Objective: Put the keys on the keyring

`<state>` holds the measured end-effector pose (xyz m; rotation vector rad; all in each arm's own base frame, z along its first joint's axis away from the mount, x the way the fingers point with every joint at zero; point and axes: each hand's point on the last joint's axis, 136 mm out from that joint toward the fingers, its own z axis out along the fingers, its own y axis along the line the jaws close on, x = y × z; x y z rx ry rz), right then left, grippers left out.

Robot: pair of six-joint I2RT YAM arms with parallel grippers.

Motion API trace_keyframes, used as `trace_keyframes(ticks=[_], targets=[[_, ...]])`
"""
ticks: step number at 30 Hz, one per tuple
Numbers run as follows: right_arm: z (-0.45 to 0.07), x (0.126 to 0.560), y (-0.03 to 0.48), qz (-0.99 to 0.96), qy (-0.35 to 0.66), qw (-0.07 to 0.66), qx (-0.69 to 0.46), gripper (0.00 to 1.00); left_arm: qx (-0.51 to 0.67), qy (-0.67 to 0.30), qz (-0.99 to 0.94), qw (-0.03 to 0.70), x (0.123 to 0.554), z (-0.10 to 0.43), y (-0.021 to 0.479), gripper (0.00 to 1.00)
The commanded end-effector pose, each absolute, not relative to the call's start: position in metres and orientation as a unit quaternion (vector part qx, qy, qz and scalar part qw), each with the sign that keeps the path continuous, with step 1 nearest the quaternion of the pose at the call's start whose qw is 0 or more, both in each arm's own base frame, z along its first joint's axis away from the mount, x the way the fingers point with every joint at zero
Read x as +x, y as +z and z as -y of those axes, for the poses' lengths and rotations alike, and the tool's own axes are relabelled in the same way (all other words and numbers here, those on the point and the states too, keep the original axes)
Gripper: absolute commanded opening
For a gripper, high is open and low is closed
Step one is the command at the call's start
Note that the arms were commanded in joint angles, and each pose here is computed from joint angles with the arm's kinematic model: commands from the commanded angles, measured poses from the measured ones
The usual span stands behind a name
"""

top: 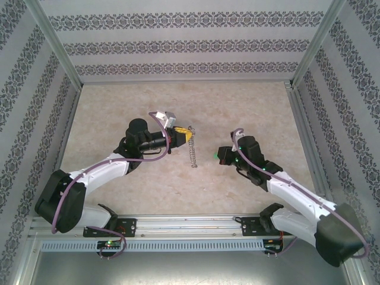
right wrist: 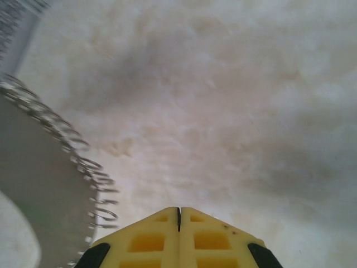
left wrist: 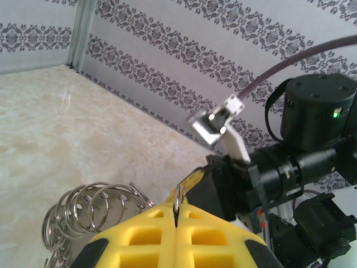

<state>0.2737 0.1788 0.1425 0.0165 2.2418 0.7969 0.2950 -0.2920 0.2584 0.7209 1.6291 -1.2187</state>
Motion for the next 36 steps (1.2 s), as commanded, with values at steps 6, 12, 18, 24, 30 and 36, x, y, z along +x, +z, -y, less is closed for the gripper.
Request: trace_keyframes(ticks=[6, 12, 18, 24, 30, 36], targets=[[-0.195, 0.264, 0.239, -0.773, 0.433, 0.454, -0.097, 0.0, 0.35, -0.504, -0.611, 0.5, 0.288, 0.299, 0.296, 0.0], [-0.203, 0.254, 0.266, -0.74, 0.462, 0.47, -0.135, 0.0, 0.365, -0.514, -0.605, 0.486, 0.286, 0.307, 0.295, 0.0], [-0.2, 0.255, 0.278, -0.726, 0.461, 0.495, -0.124, 0.0, 0.375, -0.523, -0.602, 0.473, 0.283, 0.313, 0.296, 0.0], [-0.198, 0.256, 0.281, -0.725, 0.418, 0.536, -0.111, 0.0, 0.381, -0.527, -0.602, 0.463, 0.281, 0.318, 0.295, 0.0], [-0.202, 0.256, 0.292, -0.71, 0.412, 0.56, -0.111, 0.0, 0.388, -0.531, -0.602, 0.452, 0.278, 0.322, 0.294, 0.0], [-0.211, 0.254, 0.303, -0.695, 0.423, 0.569, -0.123, 0.0, 0.392, -0.526, -0.594, 0.466, 0.274, 0.324, 0.294, 0.0]])
